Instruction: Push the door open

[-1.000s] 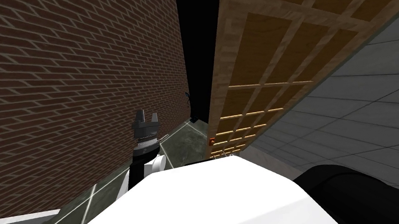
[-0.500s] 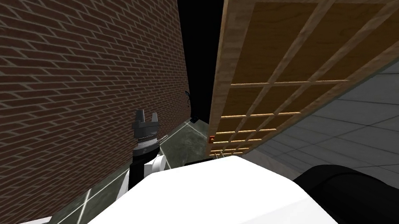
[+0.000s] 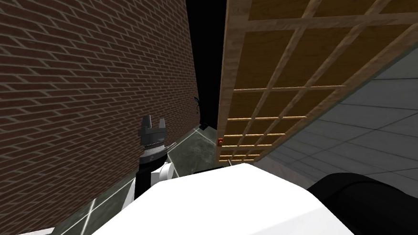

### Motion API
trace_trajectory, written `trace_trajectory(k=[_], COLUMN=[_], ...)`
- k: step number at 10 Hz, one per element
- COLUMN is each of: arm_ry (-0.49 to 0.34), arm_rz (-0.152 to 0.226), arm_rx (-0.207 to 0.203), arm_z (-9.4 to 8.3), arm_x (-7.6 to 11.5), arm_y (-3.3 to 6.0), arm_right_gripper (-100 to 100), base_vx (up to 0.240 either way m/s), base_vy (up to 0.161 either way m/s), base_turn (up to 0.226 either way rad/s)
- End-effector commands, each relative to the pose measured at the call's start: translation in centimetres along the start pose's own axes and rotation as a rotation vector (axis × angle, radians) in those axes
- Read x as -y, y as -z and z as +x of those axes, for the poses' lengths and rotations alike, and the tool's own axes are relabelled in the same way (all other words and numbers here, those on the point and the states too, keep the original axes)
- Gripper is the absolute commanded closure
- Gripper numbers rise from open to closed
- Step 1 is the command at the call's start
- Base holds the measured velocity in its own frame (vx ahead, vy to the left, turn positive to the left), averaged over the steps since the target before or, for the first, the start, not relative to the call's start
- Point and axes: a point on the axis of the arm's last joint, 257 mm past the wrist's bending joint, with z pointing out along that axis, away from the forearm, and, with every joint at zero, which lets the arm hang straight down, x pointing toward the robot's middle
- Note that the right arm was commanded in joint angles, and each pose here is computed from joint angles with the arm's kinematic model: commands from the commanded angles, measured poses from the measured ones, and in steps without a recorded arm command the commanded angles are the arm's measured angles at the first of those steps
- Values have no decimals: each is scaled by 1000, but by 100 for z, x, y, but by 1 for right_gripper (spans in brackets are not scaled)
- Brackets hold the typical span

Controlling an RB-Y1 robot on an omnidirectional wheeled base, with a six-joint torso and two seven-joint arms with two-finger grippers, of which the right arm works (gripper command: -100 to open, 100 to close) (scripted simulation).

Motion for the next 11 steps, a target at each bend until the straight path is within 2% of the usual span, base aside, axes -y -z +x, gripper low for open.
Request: trace_trajectory(k=[1, 3, 6, 7, 8, 11], arm_ry=[22, 19, -31, -21, 5, 21], arm_rz=[9, 47, 125, 110, 98, 96], arm_rx=[-7, -4, 12, 9, 2, -4], arm_z=[23, 24, -1, 8, 19, 21], arm_x=[177, 330, 360, 364, 464, 544], arm_y=[34, 27, -39, -23, -24, -65], arm_right_gripper=[-100, -100, -100, -100, -100, -100], base_vx=[39, 63, 56, 15, 128, 185], base_vy=[73, 171, 163, 51, 24, -8], base_turn=[-166, -181, -129, -18, 29, 22])
